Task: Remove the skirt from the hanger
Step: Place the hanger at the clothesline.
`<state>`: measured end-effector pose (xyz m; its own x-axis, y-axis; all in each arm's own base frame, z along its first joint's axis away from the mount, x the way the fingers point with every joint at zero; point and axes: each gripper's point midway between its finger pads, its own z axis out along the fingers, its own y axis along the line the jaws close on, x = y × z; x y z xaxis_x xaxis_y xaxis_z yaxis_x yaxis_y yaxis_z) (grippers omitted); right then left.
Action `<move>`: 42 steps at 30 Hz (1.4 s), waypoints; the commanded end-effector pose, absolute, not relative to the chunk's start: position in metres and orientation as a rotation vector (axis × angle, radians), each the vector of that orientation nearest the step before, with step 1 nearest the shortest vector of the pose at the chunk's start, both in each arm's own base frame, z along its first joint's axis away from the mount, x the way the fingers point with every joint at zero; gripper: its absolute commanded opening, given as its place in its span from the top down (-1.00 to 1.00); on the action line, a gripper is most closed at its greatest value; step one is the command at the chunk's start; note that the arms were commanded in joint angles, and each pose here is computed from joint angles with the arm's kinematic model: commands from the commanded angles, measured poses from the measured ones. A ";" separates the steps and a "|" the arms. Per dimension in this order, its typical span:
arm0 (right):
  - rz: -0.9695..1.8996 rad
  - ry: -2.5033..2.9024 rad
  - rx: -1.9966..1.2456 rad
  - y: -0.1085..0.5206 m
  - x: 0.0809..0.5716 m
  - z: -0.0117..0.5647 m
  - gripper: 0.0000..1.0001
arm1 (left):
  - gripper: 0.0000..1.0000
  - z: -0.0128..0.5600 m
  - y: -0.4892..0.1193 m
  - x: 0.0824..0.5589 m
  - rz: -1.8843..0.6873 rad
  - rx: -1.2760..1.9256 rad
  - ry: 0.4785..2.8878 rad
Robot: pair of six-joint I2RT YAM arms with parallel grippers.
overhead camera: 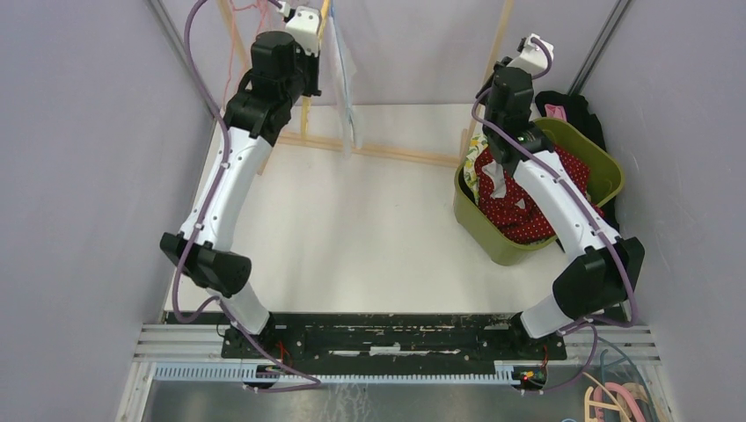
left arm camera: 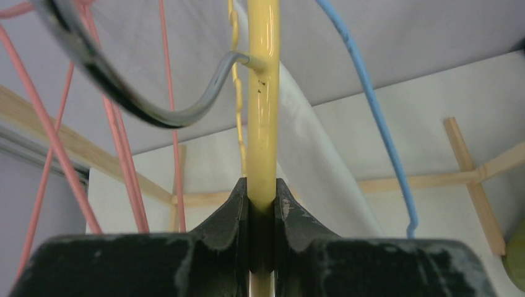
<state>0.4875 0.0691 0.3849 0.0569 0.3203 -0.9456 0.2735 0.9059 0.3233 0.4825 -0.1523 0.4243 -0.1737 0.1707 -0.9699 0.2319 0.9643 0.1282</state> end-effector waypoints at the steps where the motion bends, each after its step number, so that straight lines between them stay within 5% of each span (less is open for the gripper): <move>1: 0.088 1.469 0.500 0.064 0.471 0.410 0.61 | 0.94 0.471 -0.136 0.436 -0.076 0.295 1.642; 13: 0.131 1.487 0.495 0.068 0.459 0.408 0.62 | 0.94 0.468 -0.113 0.373 -0.087 0.280 1.656; 42: 0.066 1.477 0.493 0.061 0.462 0.404 0.60 | 0.94 0.483 -0.235 0.446 -0.424 0.436 1.575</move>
